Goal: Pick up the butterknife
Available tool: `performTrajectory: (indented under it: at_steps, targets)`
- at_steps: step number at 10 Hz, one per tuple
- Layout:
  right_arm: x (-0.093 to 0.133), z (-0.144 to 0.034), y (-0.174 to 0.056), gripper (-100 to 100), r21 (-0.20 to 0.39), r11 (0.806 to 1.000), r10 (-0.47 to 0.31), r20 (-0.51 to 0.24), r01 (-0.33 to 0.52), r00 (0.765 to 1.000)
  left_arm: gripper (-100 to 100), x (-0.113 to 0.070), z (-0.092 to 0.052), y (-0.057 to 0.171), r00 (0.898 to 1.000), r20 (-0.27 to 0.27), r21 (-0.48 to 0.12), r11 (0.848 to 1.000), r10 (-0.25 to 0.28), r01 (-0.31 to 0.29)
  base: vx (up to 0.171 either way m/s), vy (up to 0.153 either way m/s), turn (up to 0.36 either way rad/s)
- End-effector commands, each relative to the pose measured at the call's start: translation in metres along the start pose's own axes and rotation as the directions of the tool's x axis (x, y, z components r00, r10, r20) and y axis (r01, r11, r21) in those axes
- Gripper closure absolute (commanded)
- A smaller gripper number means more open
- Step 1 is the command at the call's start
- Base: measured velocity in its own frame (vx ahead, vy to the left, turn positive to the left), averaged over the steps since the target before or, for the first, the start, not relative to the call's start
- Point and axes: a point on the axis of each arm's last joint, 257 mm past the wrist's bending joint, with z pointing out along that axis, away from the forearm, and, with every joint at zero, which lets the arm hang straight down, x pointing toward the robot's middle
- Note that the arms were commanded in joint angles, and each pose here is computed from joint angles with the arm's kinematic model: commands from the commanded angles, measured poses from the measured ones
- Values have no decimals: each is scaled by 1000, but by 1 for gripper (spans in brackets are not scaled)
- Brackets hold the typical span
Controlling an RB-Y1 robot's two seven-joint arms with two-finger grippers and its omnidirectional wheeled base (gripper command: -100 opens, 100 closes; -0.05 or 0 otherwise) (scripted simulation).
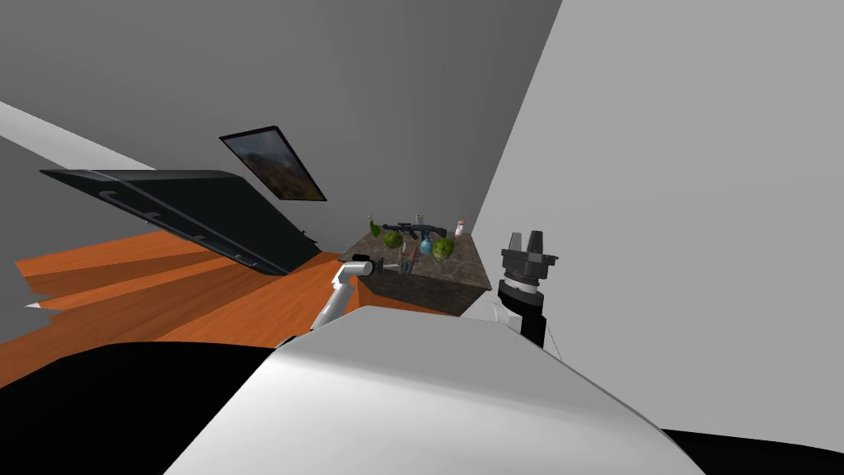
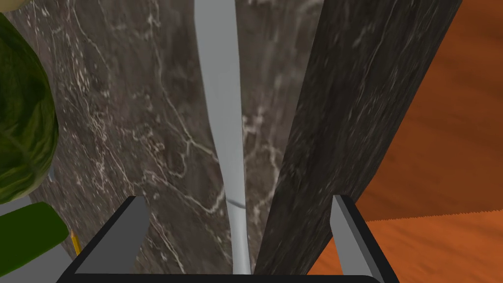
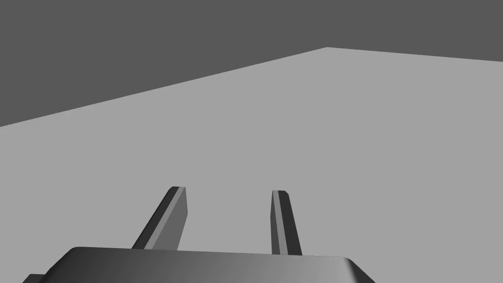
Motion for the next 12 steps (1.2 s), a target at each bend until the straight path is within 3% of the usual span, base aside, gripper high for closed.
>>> performTrajectory:
  at_steps: [1, 5, 6, 7, 11, 12]
  targets:
    - [0, 0, 0, 0, 0, 1000, 0, 0, 0, 1000, 100, 0, 0, 0, 1000, 0, 0, 1000, 0, 0, 0, 0, 0]
    - [0, 0, 0, 0, 0, 1000, 0, 0, 0, 1000, 100, 0, 1, 5, 1000, 0, -12, 1000, 0, 0, -6, -2, 6]
    - [0, 0, 0, 0, 0, 1000, 0, 0, 0, 1000, 0, 0, 1, 6, 1000, 0, -13, 1000, 0, 0, 0, 0, 0]
    - [0, 0, 0, 0, 0, 1000, 0, 0, 0, 1000, 100, 6, -6, 1, 1000, -7, -2, 1000, 11, -11, 27, 5, 90]
    - [0, 0, 0, 0, 0, 1000, 0, 0, 0, 1000, 100, 18, -19, 1, 999, -22, -4, 999, 32, -32, 25, 2, 77]
    - [0, 0, 0, 0, 0, 1000, 0, 0, 0, 1000, 100, 15, -16, 0, 999, -19, -3, 1000, 28, -28, 6, 0, 19]
